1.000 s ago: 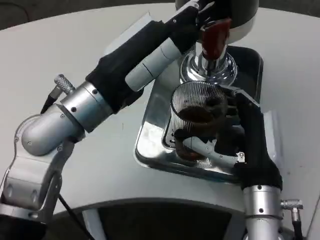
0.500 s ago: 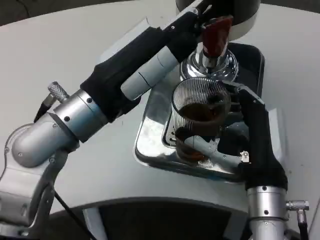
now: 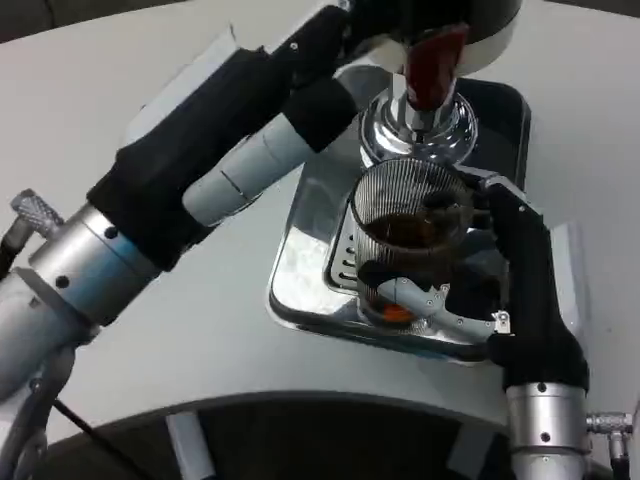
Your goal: Grasp the cup under the faucet to collect the drink, then remove the cup.
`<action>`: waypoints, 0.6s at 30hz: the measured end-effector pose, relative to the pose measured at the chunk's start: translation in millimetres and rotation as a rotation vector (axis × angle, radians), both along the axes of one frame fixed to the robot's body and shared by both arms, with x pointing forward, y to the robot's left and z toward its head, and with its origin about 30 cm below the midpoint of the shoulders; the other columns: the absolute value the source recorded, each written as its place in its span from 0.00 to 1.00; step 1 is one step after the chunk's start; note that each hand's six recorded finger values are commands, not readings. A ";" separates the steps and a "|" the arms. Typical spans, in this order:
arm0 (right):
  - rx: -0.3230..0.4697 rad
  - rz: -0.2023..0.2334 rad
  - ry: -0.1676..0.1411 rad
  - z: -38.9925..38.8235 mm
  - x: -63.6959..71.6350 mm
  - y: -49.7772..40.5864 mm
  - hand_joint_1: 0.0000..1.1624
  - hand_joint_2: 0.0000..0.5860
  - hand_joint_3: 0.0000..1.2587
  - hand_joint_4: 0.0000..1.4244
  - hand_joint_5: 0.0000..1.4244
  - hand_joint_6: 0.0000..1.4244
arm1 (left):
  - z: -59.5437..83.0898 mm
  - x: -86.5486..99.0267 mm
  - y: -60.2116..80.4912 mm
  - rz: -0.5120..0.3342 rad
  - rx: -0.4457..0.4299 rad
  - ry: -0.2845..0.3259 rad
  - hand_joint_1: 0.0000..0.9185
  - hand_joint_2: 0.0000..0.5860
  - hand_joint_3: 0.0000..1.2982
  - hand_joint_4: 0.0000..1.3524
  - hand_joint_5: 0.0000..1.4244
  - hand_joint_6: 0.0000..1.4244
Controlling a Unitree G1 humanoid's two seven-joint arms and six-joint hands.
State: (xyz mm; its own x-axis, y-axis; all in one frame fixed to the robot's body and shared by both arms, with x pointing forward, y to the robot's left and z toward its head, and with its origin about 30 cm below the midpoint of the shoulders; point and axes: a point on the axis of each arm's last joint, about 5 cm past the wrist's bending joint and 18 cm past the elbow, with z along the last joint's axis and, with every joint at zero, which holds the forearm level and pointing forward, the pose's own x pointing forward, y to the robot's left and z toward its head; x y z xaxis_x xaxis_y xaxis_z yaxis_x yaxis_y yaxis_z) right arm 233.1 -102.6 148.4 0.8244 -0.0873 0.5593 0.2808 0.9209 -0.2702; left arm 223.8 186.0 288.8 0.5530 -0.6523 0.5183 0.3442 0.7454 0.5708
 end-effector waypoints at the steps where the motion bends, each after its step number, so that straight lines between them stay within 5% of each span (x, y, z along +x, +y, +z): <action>1: 0.001 0.000 -0.003 0.5 -0.7 -0.3 0.83 0.25 0.54 0.54 0.60 0.52 | 0.4 -2.8 1.9 0.014 -0.003 -0.009 0.00 0.11 0.00 0.00 0.02 0.00; 10: 0.011 0.004 -0.019 5.0 -11.1 -5.0 0.83 0.25 0.55 0.54 0.60 0.52 | -4.6 -25.7 17.5 0.118 0.018 -0.036 0.00 0.11 0.00 0.00 0.02 0.00; 18: 0.029 0.033 -0.031 11.6 -34.7 -13.8 0.83 0.25 0.55 0.54 0.60 0.52 | -15.6 -46.3 34.9 0.176 0.087 -0.053 0.00 0.11 0.01 0.00 0.02 0.00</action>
